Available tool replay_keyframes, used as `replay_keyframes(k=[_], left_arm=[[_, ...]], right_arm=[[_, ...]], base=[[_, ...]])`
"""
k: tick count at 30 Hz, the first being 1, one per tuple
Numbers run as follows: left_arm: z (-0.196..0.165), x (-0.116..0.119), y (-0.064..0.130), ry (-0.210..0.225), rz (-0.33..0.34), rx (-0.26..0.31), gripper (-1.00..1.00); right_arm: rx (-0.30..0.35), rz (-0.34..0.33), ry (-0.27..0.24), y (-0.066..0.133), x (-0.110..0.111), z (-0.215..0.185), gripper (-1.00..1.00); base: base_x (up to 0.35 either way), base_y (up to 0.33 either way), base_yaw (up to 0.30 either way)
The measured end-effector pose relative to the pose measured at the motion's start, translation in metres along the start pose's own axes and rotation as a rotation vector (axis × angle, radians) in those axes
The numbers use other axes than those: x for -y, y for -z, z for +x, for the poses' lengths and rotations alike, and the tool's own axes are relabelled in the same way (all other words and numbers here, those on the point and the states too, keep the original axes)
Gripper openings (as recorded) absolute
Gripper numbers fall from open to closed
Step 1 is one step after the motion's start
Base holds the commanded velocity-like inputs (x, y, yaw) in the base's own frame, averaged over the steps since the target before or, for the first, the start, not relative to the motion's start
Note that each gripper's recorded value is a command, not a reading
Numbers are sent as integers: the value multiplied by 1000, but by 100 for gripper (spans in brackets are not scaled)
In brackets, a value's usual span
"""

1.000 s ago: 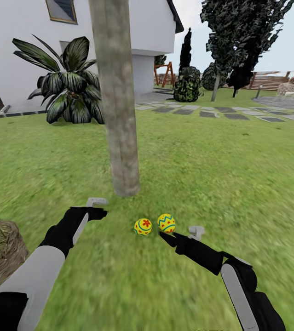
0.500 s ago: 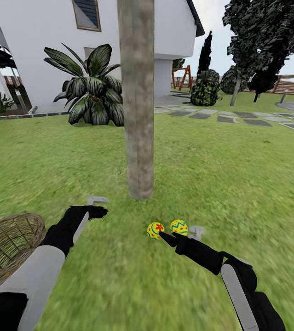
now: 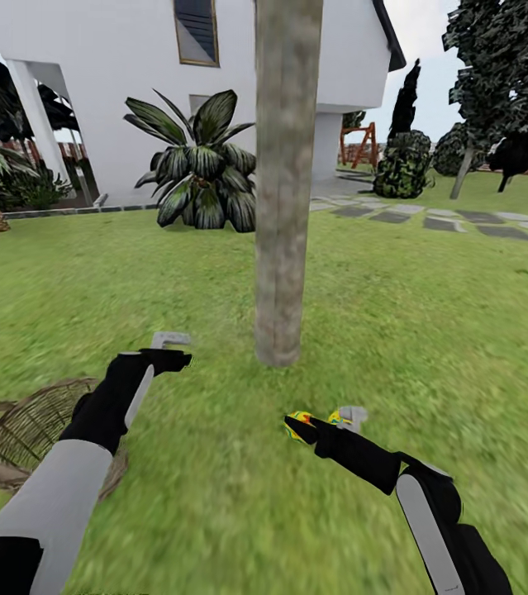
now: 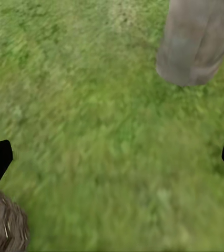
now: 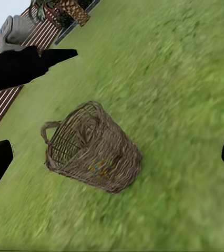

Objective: Take the three Easter eggs out of the wicker basket on the lawn in the garden, then place them on the lawn next to a single tree (choose any tree) so that all three eggs are next to the same tree and none are left in the basket.

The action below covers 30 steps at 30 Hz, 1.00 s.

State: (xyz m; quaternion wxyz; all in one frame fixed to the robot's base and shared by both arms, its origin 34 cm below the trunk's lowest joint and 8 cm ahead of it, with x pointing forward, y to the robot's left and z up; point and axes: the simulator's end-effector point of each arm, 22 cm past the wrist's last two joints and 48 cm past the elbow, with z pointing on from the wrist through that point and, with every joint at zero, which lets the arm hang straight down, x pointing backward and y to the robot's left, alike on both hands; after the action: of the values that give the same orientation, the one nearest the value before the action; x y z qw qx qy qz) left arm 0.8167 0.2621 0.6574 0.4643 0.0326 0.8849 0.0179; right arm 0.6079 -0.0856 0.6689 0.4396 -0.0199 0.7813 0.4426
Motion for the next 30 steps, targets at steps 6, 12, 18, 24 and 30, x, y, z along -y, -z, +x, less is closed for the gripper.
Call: replay_keyframes(k=[6,12,18,24,30], left_arm=[[-20,-1,18,2,-1,14,100],[-32,-24,33,69,-26,17,100],[-43,-38,42,110,-41,20,100],[-46,-41,45,117,-44,26,100],[-48,-43,47,122,-46,31,100]], right_arm=[[3,-3,4,2,-10,-13,100],[6,-5,8,4,-20,-25,100],[9,-7,13,5,-28,-35,100],[13,-9,17,6,-30,-37,100],[17,-11,22,7,-32,-39,100]], base=[[0,0,227],[0,0,224],[0,0,221],[0,0,217],[0,54,212]])
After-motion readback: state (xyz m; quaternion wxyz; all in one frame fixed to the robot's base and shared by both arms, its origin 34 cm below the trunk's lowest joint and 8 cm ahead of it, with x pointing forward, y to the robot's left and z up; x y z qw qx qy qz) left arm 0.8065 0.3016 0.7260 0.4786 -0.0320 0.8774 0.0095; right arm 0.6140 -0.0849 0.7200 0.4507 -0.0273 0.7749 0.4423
